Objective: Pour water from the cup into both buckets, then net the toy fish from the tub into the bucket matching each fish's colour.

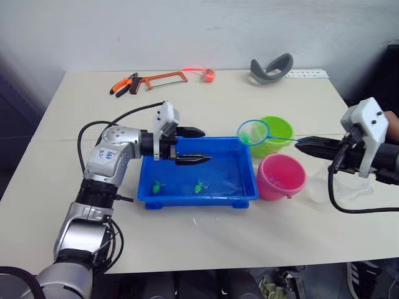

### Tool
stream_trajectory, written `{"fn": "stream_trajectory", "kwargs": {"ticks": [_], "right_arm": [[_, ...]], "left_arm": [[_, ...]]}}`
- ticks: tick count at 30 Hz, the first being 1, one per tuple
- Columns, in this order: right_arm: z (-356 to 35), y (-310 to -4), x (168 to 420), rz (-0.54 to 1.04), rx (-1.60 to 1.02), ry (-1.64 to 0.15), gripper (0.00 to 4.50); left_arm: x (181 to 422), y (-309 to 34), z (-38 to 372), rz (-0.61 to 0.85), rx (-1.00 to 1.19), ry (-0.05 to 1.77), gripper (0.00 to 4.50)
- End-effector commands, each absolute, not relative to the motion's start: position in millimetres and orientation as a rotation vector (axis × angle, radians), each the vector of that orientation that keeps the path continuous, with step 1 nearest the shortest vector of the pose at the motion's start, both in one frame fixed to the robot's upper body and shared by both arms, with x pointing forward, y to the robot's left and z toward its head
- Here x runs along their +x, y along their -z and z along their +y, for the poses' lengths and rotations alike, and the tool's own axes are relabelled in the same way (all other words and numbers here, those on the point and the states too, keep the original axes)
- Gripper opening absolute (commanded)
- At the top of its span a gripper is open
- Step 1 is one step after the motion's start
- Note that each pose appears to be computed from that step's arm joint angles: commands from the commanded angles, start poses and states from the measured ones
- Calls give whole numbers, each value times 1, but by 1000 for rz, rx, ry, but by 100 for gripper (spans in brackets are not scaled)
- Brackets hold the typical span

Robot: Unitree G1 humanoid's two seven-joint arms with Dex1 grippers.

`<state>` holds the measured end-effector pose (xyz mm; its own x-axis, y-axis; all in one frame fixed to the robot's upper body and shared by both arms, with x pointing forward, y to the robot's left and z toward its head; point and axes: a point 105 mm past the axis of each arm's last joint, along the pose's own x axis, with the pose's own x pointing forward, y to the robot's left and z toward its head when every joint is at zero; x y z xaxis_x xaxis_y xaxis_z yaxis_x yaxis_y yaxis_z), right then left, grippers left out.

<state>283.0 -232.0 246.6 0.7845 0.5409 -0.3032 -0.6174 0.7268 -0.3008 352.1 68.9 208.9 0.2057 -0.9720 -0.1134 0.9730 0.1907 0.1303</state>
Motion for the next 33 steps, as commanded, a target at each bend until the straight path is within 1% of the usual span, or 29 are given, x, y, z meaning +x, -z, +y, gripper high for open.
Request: {"fn": "stream_trajectory", "kwargs": {"ticks": [1, 4, 7, 10, 15, 19, 21, 23, 30, 33], "right_arm": [[-255, -266, 287, 137, -504, -504, 0], [-263, -267, 294, 119, -590, -456, 0], [-270, -263, 309, 100, -738, -392, 0], [-274, -260, 320, 69, -976, -367, 0], [-265, -251, 327, -18, -1396, -457, 0], [-262, -252, 328, -98, -1616, -490, 0], [-260, -251, 327, -136, -1801, -523, 0], [-257, -255, 325, -208, -1971, -534, 0], [-255, -263, 324, -302, -2109, -550, 0], [-251, -252, 320, -307, -2138, -622, 0]], "left_arm": [[359, -226, 66, -67, 179, 1329, 445], [358, -225, 63, -70, 199, 1342, 445], [356, -224, 62, -74, 210, 1353, 445], [354, -224, 65, -75, 216, 1351, 445], [353, -224, 72, -73, 221, 1332, 445], [352, -224, 74, -74, 224, 1323, 445], [352, -224, 75, -75, 228, 1318, 445], [352, -223, 75, -76, 231, 1313, 445], [354, -221, 77, -73, 243, 1307, 445], [354, -222, 77, -74, 244, 1310, 445]]}}
